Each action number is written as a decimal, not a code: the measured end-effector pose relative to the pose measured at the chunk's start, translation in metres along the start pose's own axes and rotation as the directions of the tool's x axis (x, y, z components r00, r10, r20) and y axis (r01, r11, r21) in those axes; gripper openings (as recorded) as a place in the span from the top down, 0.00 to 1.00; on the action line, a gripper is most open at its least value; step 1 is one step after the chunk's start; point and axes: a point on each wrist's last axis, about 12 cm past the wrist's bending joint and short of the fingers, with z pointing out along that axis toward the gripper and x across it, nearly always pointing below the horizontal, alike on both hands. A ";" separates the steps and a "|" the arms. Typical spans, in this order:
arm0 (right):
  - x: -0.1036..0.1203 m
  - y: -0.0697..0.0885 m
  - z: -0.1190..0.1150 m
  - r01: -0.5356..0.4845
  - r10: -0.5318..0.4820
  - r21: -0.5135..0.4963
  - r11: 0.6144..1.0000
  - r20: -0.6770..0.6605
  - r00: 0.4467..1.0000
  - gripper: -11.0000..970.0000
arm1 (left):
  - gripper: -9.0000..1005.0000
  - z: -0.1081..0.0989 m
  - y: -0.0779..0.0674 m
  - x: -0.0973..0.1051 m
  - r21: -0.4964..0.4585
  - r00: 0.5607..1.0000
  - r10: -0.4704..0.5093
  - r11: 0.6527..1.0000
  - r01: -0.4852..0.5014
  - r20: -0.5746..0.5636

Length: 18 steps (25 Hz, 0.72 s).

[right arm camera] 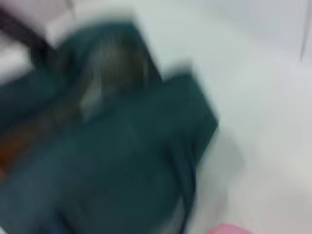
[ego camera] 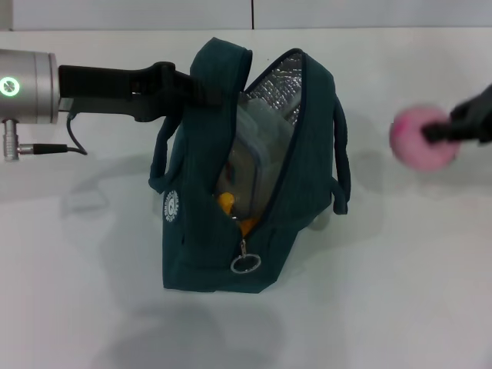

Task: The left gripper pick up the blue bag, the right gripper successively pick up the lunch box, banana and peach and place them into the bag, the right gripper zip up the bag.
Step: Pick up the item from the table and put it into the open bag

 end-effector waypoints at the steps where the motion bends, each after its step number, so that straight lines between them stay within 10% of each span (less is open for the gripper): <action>1: 0.001 -0.001 -0.011 -0.003 0.005 -0.018 1.000 0.076 0.997 0.80 | 0.95 0.000 0.000 0.000 0.001 1.000 0.000 1.000 0.000 0.000; 8: -0.008 0.019 -0.037 0.194 -0.095 -0.162 0.967 0.478 0.873 0.87 | 0.95 0.002 0.002 0.001 0.014 1.000 -0.017 1.000 0.017 -0.003; 18: -0.047 0.046 0.034 0.371 -0.189 -0.295 0.881 0.500 0.845 0.93 | 0.95 0.003 0.001 -0.001 0.018 1.000 -0.008 1.000 0.008 -0.003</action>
